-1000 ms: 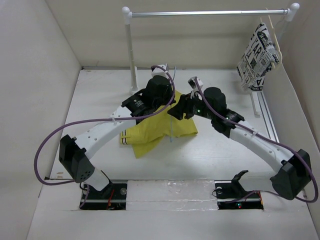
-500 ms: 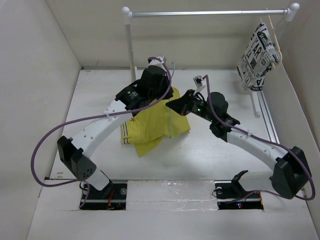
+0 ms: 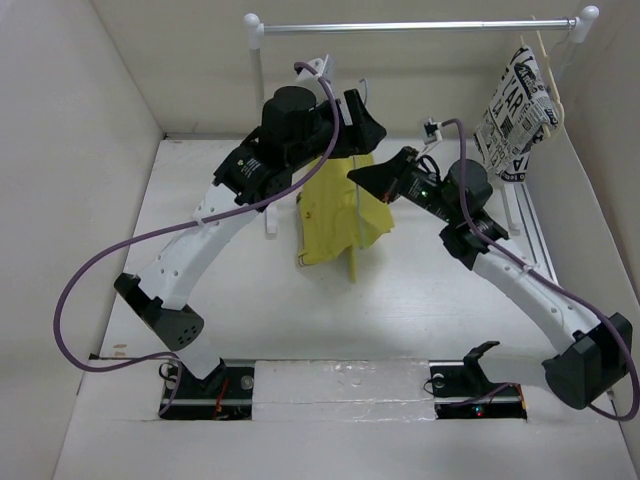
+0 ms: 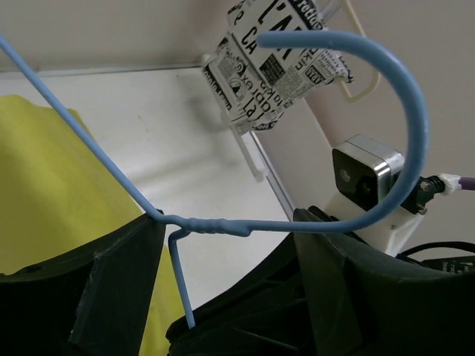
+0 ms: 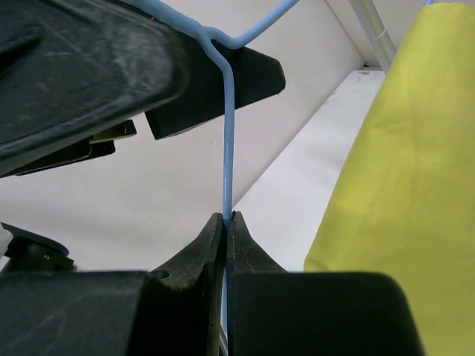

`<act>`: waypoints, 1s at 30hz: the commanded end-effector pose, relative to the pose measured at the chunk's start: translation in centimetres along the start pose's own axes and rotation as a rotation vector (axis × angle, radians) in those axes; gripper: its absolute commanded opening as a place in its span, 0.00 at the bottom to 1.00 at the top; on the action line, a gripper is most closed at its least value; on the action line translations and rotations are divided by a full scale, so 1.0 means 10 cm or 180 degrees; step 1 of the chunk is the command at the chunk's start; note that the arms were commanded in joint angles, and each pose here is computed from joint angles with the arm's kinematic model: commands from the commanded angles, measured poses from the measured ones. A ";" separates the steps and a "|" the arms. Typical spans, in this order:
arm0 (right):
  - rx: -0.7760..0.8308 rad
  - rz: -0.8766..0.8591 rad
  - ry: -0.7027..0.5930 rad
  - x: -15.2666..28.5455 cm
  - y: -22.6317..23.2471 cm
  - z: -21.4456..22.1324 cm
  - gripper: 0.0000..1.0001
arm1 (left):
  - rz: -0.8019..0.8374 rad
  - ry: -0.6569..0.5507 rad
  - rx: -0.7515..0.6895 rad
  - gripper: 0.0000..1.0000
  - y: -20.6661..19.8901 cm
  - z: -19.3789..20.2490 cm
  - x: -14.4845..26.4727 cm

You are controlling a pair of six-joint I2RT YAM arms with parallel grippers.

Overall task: Place the trousers on the hanger
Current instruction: Place the hanger at the clothesline.

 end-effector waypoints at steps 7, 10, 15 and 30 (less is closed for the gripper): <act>0.0316 -0.0404 -0.0170 -0.05 0.25 -0.44 0.00 | 0.0617 -0.0780 -0.0293 0.98 -0.34 -0.58 0.44; 0.0314 -0.0434 -0.0138 -0.09 0.26 -0.46 0.00 | 0.0650 -0.0807 -0.0365 0.99 -0.35 -0.60 0.48; 0.0380 -0.0360 -0.0283 -0.05 0.22 -0.64 0.00 | 0.0522 -0.0819 -0.0406 0.99 -0.30 -0.59 0.56; 0.0529 -0.0099 -0.0848 -0.10 0.05 -1.51 0.00 | -0.0439 -0.1188 -0.0617 0.99 0.04 -0.57 0.98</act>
Point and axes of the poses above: each gripper's point midway between its finger pads, its own x axis back along the fingers, its own y axis along the line the jaws close on, z = x × y, the point moved 10 cm from there along x, back along the fingers
